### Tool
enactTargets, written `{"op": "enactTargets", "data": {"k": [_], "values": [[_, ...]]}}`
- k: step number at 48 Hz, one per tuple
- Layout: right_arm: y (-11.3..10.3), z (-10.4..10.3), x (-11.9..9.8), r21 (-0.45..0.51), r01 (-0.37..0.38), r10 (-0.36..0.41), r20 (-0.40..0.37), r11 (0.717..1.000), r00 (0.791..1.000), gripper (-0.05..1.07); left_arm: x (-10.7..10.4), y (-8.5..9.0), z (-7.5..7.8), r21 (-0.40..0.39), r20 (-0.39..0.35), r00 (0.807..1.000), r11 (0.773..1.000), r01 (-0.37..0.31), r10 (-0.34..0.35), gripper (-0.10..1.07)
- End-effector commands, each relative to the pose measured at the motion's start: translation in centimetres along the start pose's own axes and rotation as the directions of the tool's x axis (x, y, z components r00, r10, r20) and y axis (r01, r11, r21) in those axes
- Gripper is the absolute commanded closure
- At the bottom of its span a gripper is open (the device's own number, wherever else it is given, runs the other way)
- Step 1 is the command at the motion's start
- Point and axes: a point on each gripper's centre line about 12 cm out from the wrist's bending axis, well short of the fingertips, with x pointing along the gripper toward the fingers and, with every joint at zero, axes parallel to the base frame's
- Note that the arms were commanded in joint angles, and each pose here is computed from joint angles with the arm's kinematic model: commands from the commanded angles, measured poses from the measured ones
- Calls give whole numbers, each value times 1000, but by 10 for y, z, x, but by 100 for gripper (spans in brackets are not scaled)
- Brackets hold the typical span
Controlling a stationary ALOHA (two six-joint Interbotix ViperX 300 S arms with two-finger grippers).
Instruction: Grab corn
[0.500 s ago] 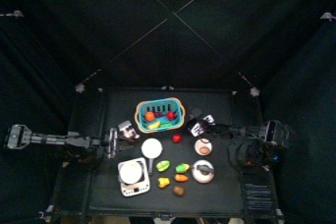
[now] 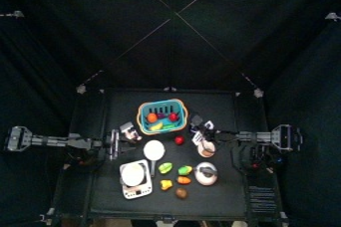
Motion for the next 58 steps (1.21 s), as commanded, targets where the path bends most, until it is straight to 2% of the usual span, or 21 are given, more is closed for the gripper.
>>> {"op": "enactTargets", "data": {"k": [1, 10, 17, 20, 24, 27, 31, 37, 46, 58], "values": [[11, 9, -3, -9, -27, 27, 24, 1000, 999, 14, 4, 3, 9, -11, 26, 1000, 1000, -15, 15, 24], [20, 9, 4, -24, -32, 32, 8, 999, 999, 14, 5, 5, 12, -40, 36, 999, 999, -31, 33, 24], [21, 9, 5, -29, -30, 31, 5, 999, 1000, 15, 8, 10, 19, -110, 51, 996, 992, -63, 69, 24], [22, 10, 5, -25, -31, 31, 6, 999, 999, 15, 9, 12, 23, -136, 60, 994, 987, -83, 92, 24], [23, 10, 5, -18, -35, 35, 4, 999, 999, 15, 14, 18, 37, -160, 74, 990, 981, -107, 120, 24], [24, 9, 5, -18, -37, 37, 2, 999, 999, 15, 20, 22, 46, -164, 47, 990, 979, -125, 134, 24], [24, 7, 3, -26, -40, 40, 0, 999, 999, 15, 28, 27, 56, -171, -33, 989, 974, -150, 146, 24], [25, 9, -1, -25, -48, 49, 13, 999, 999, 15, 39, 37, 73, -173, -144, 975, 966, -190, 166, 24], [24, 5, 0, -26, -45, 45, 4, 999, 999, 15, 51, 53, 106, -129, -160, 965, 964, -231, 209, 24], [22, 5, -1, -26, -42, 42, 8, 999, 999, 15, 69, 83, 103, -118, -258, 923, 939, -322, 284, 24]]}}
